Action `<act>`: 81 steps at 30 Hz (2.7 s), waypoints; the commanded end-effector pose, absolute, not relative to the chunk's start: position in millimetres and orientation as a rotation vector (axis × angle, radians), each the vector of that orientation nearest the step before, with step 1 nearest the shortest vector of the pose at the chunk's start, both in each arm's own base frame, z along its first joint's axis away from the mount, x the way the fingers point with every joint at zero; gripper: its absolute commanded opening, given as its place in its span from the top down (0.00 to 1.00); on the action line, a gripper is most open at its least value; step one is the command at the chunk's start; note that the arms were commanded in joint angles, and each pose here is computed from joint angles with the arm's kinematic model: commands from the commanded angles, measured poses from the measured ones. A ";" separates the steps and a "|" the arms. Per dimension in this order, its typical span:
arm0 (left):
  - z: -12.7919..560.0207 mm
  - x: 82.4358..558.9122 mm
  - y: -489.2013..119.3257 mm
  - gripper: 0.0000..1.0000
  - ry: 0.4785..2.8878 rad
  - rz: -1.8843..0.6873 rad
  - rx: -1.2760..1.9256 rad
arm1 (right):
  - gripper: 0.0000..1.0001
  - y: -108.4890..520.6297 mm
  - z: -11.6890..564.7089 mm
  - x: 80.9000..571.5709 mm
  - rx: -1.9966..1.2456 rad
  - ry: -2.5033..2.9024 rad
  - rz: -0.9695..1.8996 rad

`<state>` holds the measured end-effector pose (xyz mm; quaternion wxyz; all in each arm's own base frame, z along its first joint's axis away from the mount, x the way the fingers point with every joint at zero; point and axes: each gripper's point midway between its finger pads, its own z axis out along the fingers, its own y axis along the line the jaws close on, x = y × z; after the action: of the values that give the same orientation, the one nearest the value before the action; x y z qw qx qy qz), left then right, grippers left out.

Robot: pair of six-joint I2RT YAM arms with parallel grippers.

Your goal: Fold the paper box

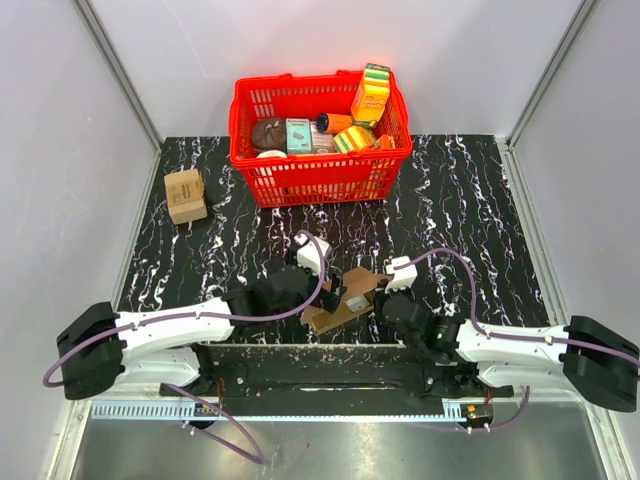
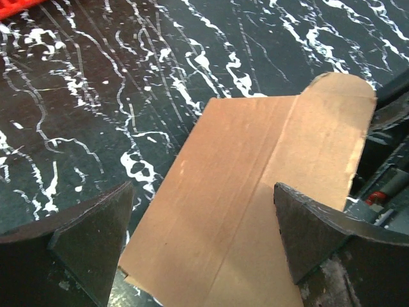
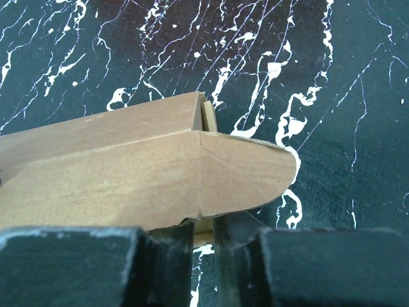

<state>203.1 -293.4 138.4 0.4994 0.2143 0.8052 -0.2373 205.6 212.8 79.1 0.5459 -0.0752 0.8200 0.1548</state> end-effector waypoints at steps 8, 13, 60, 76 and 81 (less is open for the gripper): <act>173.2 200.2 -326.8 0.05 1.844 -0.743 0.559 | 0.65 215.4 95.5 198.6 -0.122 1.950 0.456; 167.0 199.3 -328.2 0.05 1.855 -0.738 0.584 | 0.62 212.5 102.5 189.2 -0.087 1.982 0.520; 63.3 172.6 -337.1 0.11 2.089 -0.709 0.771 | 0.58 189.4 180.6 171.4 -0.071 1.957 0.617; 134.5 179.4 -315.3 0.10 1.928 -0.724 0.669 | 0.45 195.7 148.1 185.4 -0.160 2.133 0.446; 159.5 179.7 -297.7 0.08 1.917 -0.734 0.557 | 0.39 199.3 145.7 208.3 -0.222 2.167 0.489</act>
<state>175.2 -309.1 135.6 0.4639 0.2687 0.7888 -0.3007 193.3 183.7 122.9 0.4375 -0.0590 0.8844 0.1511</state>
